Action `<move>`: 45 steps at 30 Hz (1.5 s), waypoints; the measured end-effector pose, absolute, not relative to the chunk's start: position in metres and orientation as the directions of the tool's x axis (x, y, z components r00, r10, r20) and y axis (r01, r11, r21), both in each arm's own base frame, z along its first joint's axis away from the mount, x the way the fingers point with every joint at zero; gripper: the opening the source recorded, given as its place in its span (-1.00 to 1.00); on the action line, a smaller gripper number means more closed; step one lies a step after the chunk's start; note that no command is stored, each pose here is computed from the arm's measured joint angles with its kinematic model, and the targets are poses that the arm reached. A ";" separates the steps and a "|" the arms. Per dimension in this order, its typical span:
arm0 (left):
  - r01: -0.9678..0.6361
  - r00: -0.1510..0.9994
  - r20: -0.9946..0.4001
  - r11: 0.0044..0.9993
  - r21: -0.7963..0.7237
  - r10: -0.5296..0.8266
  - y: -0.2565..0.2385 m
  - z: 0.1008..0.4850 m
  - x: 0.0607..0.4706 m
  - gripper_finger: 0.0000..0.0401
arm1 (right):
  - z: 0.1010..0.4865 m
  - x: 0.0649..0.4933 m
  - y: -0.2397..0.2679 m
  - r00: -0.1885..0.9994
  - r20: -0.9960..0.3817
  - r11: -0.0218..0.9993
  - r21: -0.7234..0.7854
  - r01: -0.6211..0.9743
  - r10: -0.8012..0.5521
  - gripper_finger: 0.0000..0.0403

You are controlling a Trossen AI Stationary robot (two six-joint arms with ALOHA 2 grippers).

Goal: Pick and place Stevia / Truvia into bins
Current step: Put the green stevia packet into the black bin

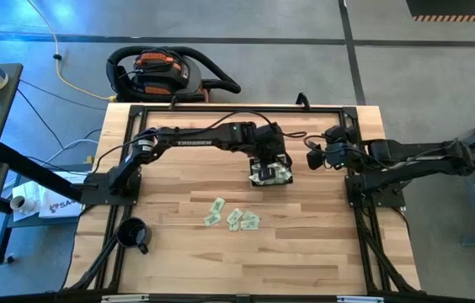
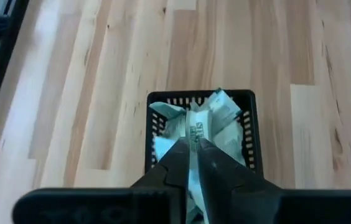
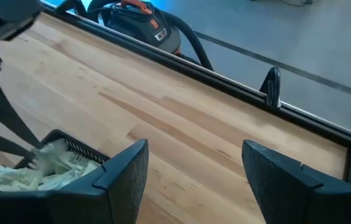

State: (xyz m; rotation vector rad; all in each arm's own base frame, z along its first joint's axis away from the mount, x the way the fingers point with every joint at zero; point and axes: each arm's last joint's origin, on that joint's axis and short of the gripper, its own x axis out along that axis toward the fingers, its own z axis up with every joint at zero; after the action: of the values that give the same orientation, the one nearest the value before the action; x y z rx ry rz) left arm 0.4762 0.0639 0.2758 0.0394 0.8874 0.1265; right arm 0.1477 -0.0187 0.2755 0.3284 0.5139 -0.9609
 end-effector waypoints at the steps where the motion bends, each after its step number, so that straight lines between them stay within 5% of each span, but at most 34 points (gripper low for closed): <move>1: -0.083 0.622 -0.773 0.992 0.094 0.126 0.064 0.276 0.476 -0.65 | 0.275 0.149 -0.019 0.465 -0.554 0.535 0.042 0.844 -0.691 0.24; 12: -0.028 0.530 -0.842 0.994 0.108 0.106 0.063 0.249 0.474 -0.33 | 0.264 0.163 -0.017 0.451 -0.606 0.532 0.054 0.845 -0.655 0.24; 18: 0.006 0.279 -0.958 0.997 0.071 0.067 0.059 0.249 0.443 -0.09 | 0.262 0.170 -0.015 0.460 -0.607 0.539 0.061 0.840 -0.648 0.24; 27: -0.079 -0.072 -0.996 0.996 -0.045 -0.051 0.048 0.191 0.402 -0.07 | 0.255 0.195 -0.016 0.523 -0.617 0.613 0.083 0.786 -0.588 0.24; 32: -0.079 -0.035 -0.998 0.995 -0.054 -0.057 0.025 0.196 0.369 -0.07 | 0.248 0.208 -0.015 0.541 -0.635 0.642 0.091 0.761 -0.551 0.24; 39: -0.222 0.172 -0.983 0.969 -0.106 -0.068 -0.007 0.209 0.309 -0.07 | 0.242 0.214 -0.014 0.541 -0.654 0.679 0.055 0.732 -0.530 0.24; 45: -0.140 0.334 -0.925 0.961 -0.239 -0.182 -0.051 0.185 0.282 -0.07 | 0.245 0.217 -0.016 0.557 -0.622 0.710 0.002 0.705 -0.551 0.24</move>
State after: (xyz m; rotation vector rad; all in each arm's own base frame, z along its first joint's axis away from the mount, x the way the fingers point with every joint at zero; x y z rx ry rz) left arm 0.2816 -0.0511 0.1847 -0.2988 1.2356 -0.0274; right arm 0.2170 -0.0159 0.2451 0.2642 0.6351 -0.7511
